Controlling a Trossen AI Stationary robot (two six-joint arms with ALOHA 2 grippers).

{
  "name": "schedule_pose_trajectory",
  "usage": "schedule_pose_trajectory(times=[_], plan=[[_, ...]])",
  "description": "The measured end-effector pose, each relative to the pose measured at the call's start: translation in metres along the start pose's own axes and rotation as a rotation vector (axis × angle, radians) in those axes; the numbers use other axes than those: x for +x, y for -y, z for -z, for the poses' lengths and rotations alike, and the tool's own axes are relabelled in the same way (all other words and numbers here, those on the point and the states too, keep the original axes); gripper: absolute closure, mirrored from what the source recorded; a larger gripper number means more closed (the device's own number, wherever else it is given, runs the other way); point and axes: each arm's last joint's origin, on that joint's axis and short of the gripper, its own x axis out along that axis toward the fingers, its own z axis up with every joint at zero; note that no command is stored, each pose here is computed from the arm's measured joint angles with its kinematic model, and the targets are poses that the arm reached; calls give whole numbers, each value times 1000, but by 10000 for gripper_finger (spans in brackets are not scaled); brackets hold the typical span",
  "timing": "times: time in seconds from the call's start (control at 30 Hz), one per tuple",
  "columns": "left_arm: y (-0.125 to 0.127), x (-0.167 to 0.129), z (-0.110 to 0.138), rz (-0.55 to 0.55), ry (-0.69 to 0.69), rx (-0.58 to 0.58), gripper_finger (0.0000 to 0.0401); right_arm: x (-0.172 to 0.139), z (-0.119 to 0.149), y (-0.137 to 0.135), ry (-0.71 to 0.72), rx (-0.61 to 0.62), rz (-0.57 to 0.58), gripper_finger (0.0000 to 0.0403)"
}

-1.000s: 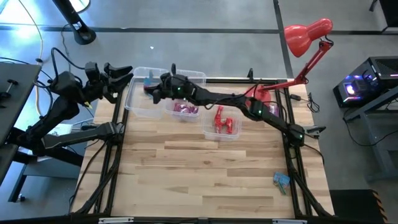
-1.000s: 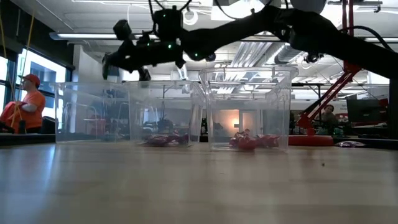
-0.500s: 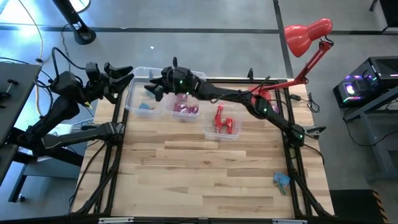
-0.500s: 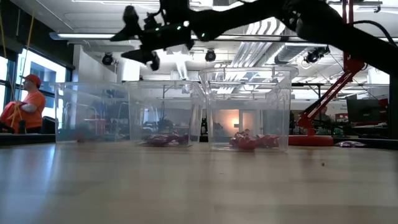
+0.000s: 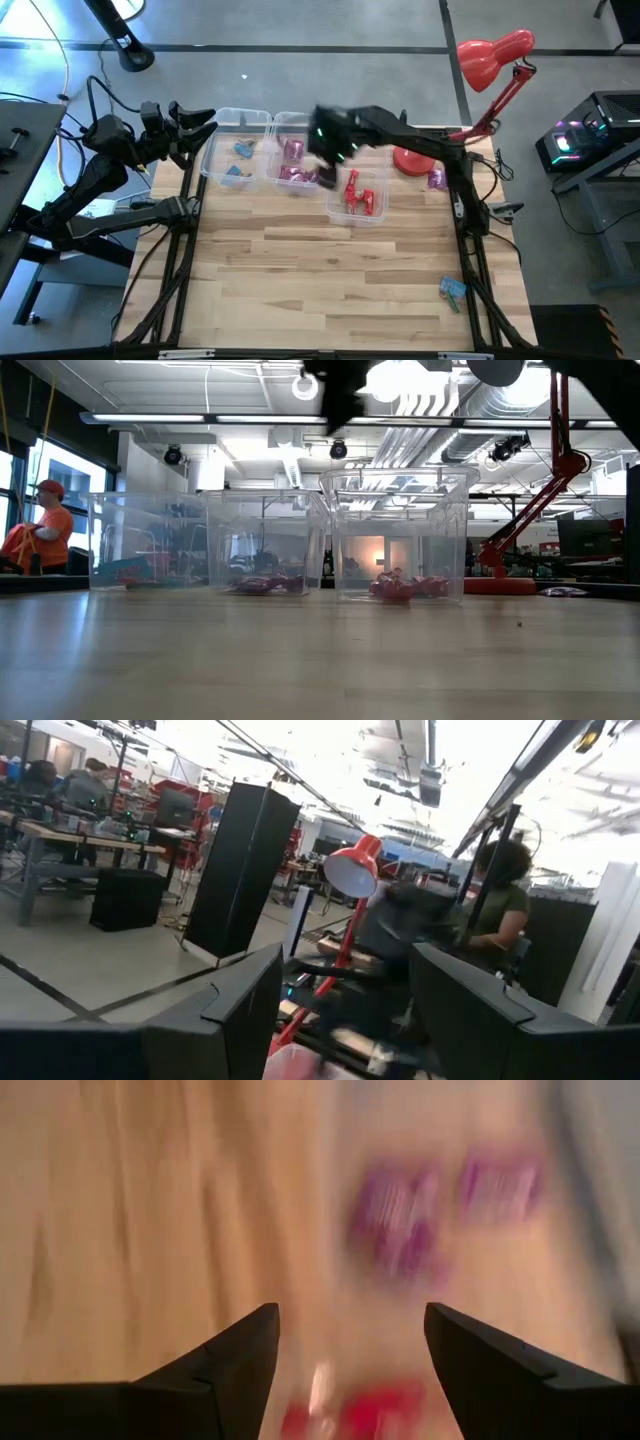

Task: Sort candy
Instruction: Put the blue candy into the top left transparent bin

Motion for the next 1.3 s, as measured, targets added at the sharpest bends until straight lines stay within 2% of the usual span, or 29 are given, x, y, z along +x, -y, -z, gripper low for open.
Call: schedule_pose_trajectory(times=[0.1, 0.27, 0.37, 0.47, 0.63, 0.73, 0.87, 1.17, 1.3], plan=[[0, 1, 1, -3, -10, 18, 188, -15, 28, -34, -248, 17, 22, 159], [-1, 3, 2, -10, -12, 19, 188, -23, 52, -101, -271, 96, -58, 160], [-2, 5, 2, -15, -17, 17, 188, -32, 85, -130, -385, 120, -6, 160], [-2, 6, 3, -16, -21, 5, 188, -30, 121, -149, -435, 230, 31, 160], [-2, 9, 4, -18, -28, -18, 188, -35, 203, -156, -635, 493, 117, 160], [-3, 11, 4, -20, -34, -18, 188, -26, 248, -154, -716, 642, 168, 160], [-3, 12, 5, -22, -41, -19, 188, -7, 297, -153, -823, 770, 157, 160], [-4, 14, 6, -24, -48, -20, 188, 41, 365, -152, -982, 910, 142, 160], [-4, 14, 6, -24, -49, -35, 188, 55, 381, -157, -1005, 936, 26, 160]])
